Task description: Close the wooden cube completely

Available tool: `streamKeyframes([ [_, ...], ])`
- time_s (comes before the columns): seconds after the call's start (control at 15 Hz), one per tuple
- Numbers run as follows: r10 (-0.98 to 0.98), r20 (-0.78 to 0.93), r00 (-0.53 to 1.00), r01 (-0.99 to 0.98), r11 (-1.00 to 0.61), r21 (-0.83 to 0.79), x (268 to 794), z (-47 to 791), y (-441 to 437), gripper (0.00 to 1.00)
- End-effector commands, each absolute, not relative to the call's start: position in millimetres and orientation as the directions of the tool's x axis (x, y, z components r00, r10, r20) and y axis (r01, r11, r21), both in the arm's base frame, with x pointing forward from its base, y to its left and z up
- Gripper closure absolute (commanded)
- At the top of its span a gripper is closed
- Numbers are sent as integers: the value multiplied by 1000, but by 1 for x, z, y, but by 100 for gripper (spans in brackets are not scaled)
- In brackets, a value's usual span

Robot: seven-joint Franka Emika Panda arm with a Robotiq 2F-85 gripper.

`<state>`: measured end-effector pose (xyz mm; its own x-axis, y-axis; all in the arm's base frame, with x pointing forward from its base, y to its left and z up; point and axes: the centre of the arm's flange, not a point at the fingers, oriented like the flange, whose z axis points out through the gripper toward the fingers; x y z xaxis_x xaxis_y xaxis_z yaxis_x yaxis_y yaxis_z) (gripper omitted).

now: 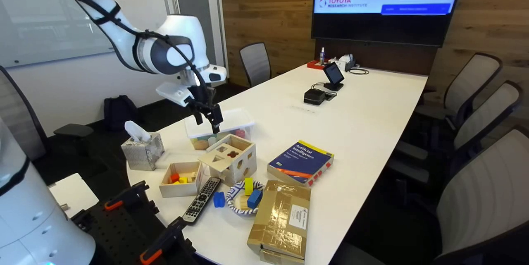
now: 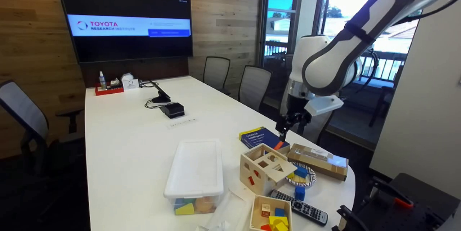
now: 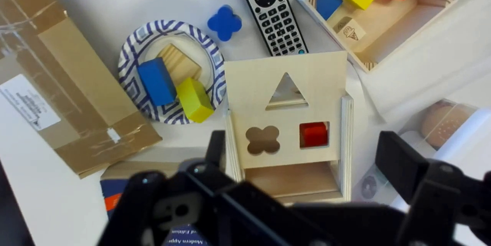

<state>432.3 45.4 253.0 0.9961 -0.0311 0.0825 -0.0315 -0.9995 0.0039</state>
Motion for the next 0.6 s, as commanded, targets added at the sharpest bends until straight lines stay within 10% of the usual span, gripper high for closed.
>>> streamKeyframes([
  [0.0, -126, 95, 987, -125, -992, -21, 438, 203, 59, 0],
  [0.53, -258, -62, 964, -261, -964, -47, 412, 136, 78, 0],
])
